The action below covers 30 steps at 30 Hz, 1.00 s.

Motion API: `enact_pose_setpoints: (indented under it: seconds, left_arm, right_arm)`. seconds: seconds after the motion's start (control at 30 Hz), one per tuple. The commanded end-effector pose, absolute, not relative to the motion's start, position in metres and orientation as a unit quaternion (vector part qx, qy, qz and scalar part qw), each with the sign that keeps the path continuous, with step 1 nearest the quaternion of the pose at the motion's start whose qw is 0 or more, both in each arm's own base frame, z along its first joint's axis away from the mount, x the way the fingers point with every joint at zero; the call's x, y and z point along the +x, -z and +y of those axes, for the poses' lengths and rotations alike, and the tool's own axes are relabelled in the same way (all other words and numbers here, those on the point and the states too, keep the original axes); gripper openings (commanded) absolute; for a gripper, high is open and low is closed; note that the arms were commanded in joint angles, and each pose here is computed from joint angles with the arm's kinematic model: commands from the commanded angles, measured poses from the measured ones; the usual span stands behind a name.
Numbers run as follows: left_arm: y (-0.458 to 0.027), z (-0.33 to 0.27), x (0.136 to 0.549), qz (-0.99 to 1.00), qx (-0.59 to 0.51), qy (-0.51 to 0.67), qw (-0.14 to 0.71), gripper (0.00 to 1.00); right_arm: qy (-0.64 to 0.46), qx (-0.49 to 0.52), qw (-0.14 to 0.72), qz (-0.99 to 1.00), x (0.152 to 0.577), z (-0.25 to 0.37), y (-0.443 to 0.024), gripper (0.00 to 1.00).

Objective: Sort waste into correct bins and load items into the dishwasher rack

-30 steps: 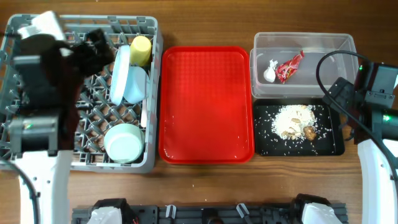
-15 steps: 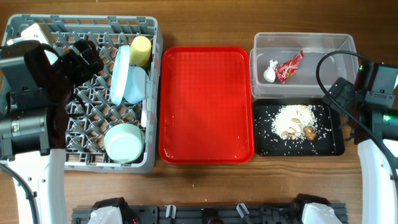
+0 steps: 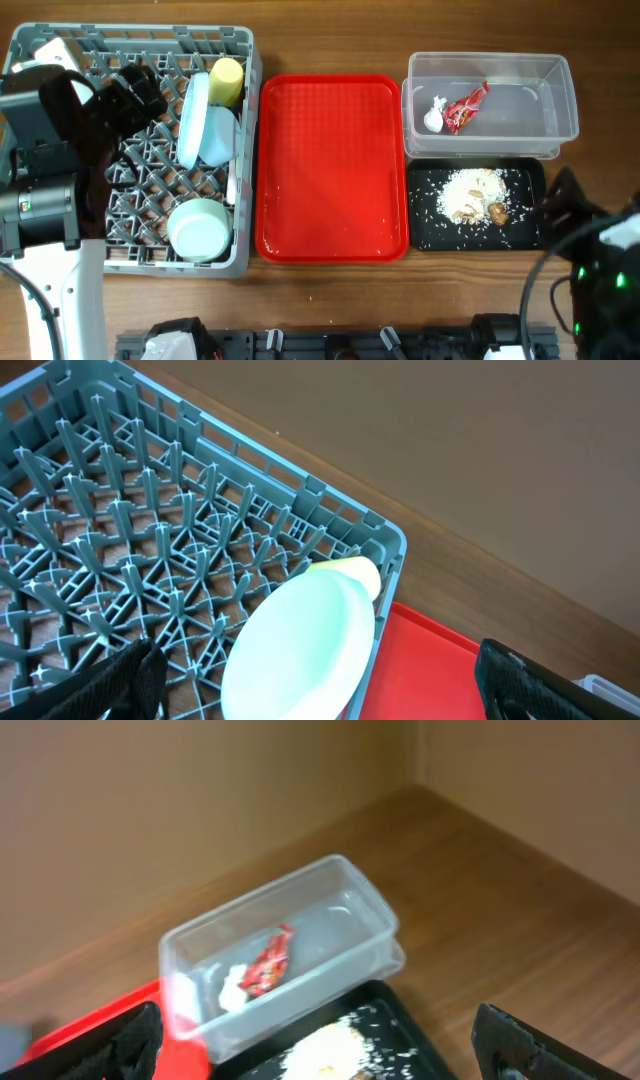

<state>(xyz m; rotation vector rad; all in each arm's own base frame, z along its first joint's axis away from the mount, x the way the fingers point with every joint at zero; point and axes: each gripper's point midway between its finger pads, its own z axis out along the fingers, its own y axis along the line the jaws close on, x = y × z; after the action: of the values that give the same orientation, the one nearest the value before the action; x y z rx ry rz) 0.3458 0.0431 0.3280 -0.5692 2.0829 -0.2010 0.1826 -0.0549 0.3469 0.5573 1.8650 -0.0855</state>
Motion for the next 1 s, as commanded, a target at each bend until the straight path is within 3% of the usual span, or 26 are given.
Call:
enact_pose_setpoints:
  seconds: [0.0, 0.13, 0.33, 0.47, 0.67, 0.8, 0.87, 0.97]
  left_arm:
    - [-0.330, 0.043, 0.347, 0.847, -0.235, 0.088, 0.469, 1.00]
    - [-0.330, 0.043, 0.347, 0.847, -0.235, 0.088, 0.469, 1.00]
    - [-0.330, 0.043, 0.347, 0.847, -0.235, 0.088, 0.469, 1.00]
    - [-0.330, 0.043, 0.347, 0.847, -0.235, 0.088, 0.469, 1.00]
    - [-0.330, 0.043, 0.347, 0.847, -0.235, 0.088, 0.469, 1.00]
    - [-0.330, 0.043, 0.347, 0.847, -0.235, 0.088, 0.469, 1.00]
    - [-0.330, 0.043, 0.347, 0.847, -0.235, 0.088, 0.469, 1.00]
    - [-0.330, 0.043, 0.347, 0.847, -0.235, 0.088, 0.469, 1.00]
  right_arm:
    - [-0.006, 0.207, 0.609, 0.766, 0.155, -0.042, -0.365, 1.00]
    - [-0.072, 0.162, 0.702, 0.690, 0.140, -0.026, -0.389, 1.00]
    - [-0.168, 0.007, 0.835, 0.523, 0.182, 0.032, -0.398, 1.00]
    - [-0.182, -0.018, 0.801, 0.571, 0.217, 0.049, -0.320, 1.00]
    - [-0.163, -0.009, 0.780, 0.604, 0.230, 0.043, -0.253, 1.00]
    - [-0.131, -0.002, 0.704, 0.698, 0.243, 0.038, -0.183, 1.00]
    - [-0.085, -0.088, 0.706, 0.697, 0.241, 0.047, -0.178, 1.00]
    - [-0.039, -0.114, 0.710, 0.694, 0.242, 0.043, -0.178, 1.00]
